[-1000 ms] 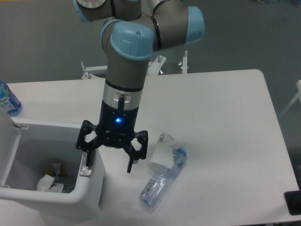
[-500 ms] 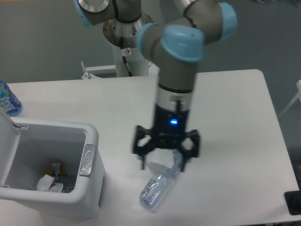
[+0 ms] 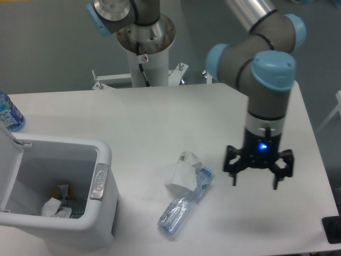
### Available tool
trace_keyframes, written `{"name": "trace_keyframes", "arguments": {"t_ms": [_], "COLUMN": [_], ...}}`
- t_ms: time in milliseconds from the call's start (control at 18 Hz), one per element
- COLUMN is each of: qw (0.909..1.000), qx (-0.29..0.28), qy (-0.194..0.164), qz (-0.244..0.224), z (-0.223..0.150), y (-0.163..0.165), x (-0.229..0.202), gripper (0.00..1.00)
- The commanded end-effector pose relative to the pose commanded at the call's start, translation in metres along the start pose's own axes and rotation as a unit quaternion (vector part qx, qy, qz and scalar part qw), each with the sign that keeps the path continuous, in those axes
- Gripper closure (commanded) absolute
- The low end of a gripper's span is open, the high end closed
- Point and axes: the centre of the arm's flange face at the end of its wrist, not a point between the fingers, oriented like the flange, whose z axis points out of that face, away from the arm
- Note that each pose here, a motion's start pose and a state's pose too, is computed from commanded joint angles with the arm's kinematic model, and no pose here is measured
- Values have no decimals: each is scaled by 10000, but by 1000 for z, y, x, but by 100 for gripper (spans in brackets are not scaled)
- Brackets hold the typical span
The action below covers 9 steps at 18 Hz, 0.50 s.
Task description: Open the trash can
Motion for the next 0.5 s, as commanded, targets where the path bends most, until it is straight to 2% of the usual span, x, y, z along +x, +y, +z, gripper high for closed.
{"name": "trace_keyframes", "arguments": {"t_ms": [111, 278, 500], "qw": [9990, 9944, 9903], "qx": [-130, -622, -835], "qy": [-26, -103, -51], "qz": [421, 848, 1108], "z": [3, 18, 27], "y": [5, 17, 23], "x": [-1, 2, 11], "gripper": [0, 0, 0]}}
